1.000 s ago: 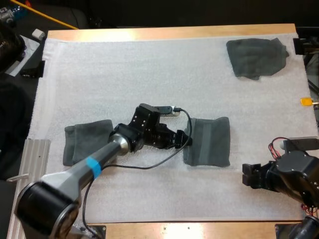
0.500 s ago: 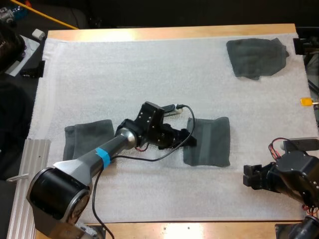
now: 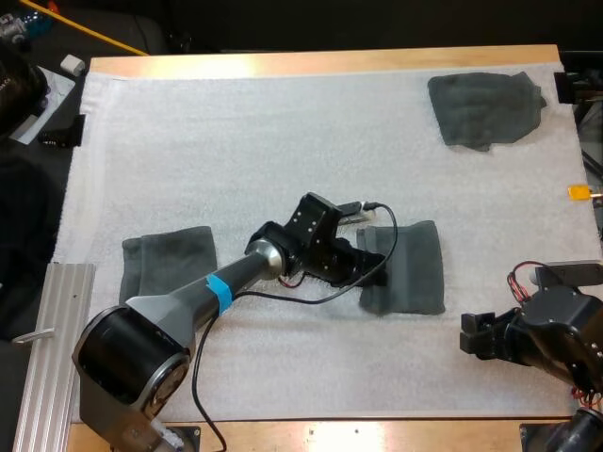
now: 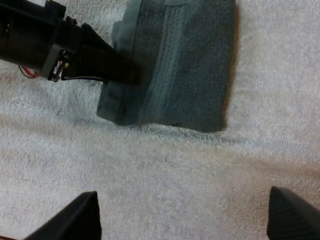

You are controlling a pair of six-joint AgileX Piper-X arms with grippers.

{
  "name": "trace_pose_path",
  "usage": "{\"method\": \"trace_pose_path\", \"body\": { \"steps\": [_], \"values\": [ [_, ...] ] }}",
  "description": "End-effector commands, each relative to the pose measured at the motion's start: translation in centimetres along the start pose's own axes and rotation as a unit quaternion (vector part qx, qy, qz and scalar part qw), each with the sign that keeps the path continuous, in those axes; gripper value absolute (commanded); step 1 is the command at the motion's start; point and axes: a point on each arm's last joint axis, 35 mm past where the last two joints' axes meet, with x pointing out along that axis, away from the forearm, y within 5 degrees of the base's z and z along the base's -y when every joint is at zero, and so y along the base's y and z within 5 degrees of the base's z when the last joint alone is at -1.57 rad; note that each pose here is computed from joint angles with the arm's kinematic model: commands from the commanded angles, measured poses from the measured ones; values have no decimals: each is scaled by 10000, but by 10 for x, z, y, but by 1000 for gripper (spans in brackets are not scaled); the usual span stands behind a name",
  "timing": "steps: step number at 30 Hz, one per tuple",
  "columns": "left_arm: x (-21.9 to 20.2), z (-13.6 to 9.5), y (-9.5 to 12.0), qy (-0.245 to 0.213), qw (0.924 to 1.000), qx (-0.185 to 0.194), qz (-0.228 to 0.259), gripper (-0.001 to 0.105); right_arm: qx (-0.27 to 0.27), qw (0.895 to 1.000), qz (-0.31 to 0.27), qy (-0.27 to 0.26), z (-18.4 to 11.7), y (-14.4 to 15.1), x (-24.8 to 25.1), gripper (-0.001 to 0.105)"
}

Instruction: Pick towel from pile, fold and stack

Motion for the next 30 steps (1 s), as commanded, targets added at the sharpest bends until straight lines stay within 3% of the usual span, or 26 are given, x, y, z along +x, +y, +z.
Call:
{"method": "trace_pose_path", "body": {
  "steps": [1, 3, 11, 15, 16, 19, 24, 30],
  "values": [
    [0, 0, -4, 65, 10000, -18, -63, 13, -13, 10000, -43, -10, -1, -1, -3, 66],
    [-2, 0, -5, 51, 10000, 25, -49, 1, -24, 10000, -46, 6, -1, -1, -2, 66],
    [-49, -3, -19, -407, 9960, 732, 319, 0, -26, 10000, -70, 16, -1, -1, -2, 66],
    [-87, -6, -14, -547, 9897, 1016, 847, 0, -29, 10000, -75, 20, -1, -1, -2, 66],
    [-108, -8, -9, -585, 9846, 1123, 1205, 0, -32, 10000, -67, 16, -2, -1, -2, 66],
    [-94, -3, -16, -714, 9888, 1043, 787, 0, -45, 10000, -22, -6, -1, -1, -2, 66],
    [-155, -10, 5, -1015, 9726, 1108, 1777, 0, -41, 10000, -16, -17, -1, -1, -3, 66],
    [-208, -22, 31, -1163, 9504, 883, 2747, 0, -45, 10000, -16, -17, 0, -1, -3, 67]
  ]
}}
